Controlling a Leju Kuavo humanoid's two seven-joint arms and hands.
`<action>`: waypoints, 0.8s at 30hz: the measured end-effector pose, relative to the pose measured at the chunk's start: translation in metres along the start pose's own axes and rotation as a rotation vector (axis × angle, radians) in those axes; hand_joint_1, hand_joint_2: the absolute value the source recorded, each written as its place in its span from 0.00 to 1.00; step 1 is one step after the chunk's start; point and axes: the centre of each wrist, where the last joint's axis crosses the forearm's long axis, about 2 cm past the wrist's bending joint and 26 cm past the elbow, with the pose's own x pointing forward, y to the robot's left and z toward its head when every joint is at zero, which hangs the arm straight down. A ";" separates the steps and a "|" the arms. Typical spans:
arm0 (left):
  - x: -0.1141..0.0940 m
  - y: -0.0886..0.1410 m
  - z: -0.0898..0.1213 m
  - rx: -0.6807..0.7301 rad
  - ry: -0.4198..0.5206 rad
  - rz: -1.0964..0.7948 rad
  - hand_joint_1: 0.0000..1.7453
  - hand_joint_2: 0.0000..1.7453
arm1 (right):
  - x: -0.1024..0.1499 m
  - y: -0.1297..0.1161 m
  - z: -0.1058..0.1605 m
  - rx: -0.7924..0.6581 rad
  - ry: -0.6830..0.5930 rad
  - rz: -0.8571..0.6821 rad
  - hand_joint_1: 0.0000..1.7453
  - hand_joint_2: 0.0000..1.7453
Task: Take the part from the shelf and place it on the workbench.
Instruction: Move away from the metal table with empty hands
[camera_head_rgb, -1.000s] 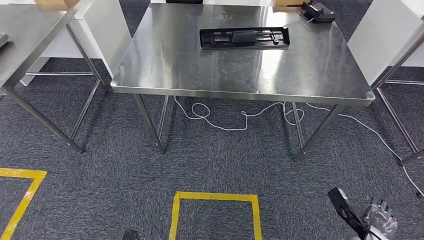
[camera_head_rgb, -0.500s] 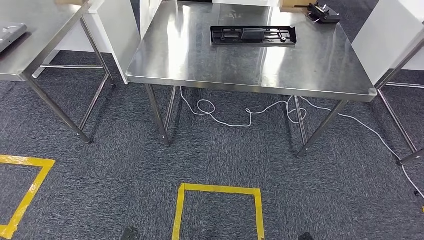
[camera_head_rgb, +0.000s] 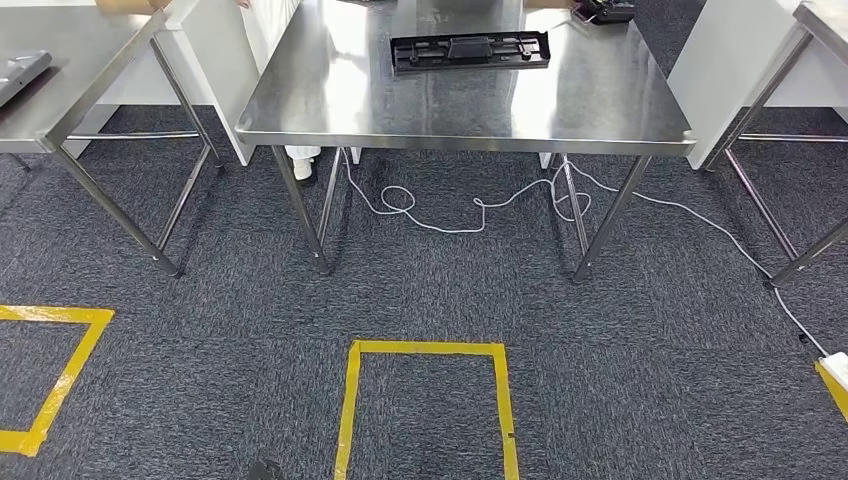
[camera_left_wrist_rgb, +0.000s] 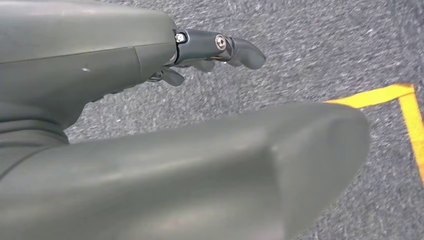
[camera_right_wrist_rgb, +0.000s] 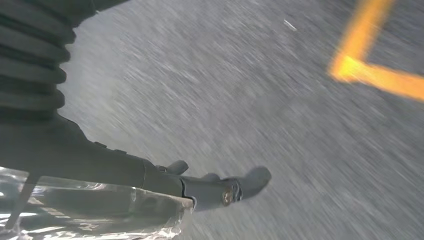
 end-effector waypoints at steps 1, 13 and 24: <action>0.000 0.000 0.000 -0.002 0.001 -0.008 0.00 0.00 | -0.001 0.006 0.002 0.020 0.024 0.005 0.00 1.00; 0.010 0.002 -0.006 0.005 -0.003 -0.080 0.00 0.00 | 0.015 0.042 0.014 0.124 0.067 0.058 0.00 1.00; 0.013 -0.001 -0.007 0.015 -0.003 -0.103 0.00 0.00 | 0.022 0.047 0.016 0.177 0.084 0.031 0.00 1.00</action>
